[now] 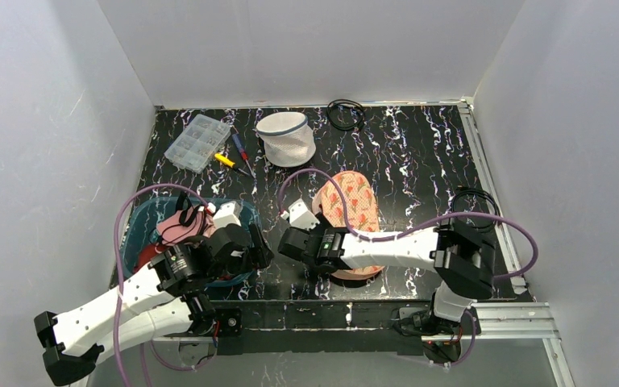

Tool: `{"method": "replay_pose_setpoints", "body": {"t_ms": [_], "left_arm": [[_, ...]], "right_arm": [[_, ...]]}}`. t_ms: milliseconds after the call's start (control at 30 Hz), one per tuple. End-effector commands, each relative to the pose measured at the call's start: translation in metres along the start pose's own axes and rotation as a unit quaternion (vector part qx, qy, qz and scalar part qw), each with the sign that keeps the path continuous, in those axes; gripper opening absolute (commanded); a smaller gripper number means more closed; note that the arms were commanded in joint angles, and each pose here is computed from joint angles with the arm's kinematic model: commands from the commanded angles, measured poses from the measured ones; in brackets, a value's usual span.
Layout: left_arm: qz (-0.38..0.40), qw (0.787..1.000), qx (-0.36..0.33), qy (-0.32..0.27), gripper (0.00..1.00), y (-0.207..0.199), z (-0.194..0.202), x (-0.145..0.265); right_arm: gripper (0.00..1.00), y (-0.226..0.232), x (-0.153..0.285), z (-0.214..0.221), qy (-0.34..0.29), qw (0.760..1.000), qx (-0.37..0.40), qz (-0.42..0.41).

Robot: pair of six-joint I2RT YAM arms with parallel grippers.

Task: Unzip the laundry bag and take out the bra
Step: Open the laundry bag at the center of the board.

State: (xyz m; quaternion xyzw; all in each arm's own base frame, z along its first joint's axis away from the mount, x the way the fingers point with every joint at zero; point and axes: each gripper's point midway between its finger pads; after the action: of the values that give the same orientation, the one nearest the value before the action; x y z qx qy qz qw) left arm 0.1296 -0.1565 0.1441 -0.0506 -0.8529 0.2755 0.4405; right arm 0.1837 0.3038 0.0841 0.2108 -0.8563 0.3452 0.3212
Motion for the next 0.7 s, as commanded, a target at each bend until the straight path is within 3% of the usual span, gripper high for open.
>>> {"method": "replay_pose_setpoints", "body": {"t_ms": [0,300,533,667], "left_arm": [[-0.019,1.0,0.0,-0.002,0.68,0.013,0.003,-0.001],[-0.02,1.0,0.001,0.0,0.68,0.014,0.005,-0.004],[-0.021,1.0,-0.005,0.002,0.68,0.01,0.005,-0.006],[-0.018,1.0,-0.008,0.006,0.68,0.005,0.005,-0.008]], "right_arm": [[0.54,-0.008,-0.003,-0.01,-0.007,0.999,0.003,0.034],[0.01,-0.029,0.024,-0.018,-0.047,0.997,-0.05,0.032],[0.01,-0.094,0.058,-0.013,-0.091,0.983,-0.137,0.083],[0.01,-0.15,0.053,0.022,-0.065,0.969,-0.204,0.127]]}}
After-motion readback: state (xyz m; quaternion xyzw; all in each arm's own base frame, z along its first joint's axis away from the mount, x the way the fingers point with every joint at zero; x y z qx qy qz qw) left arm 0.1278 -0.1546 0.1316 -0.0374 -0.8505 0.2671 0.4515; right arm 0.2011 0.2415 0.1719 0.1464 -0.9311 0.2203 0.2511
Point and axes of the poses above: each gripper's point midway between its finger pads, its own x axis back along the fingers, its own y axis along the line the jaws close on, z = x × y, and after that the axes turned 10 degrees about x, right-handed
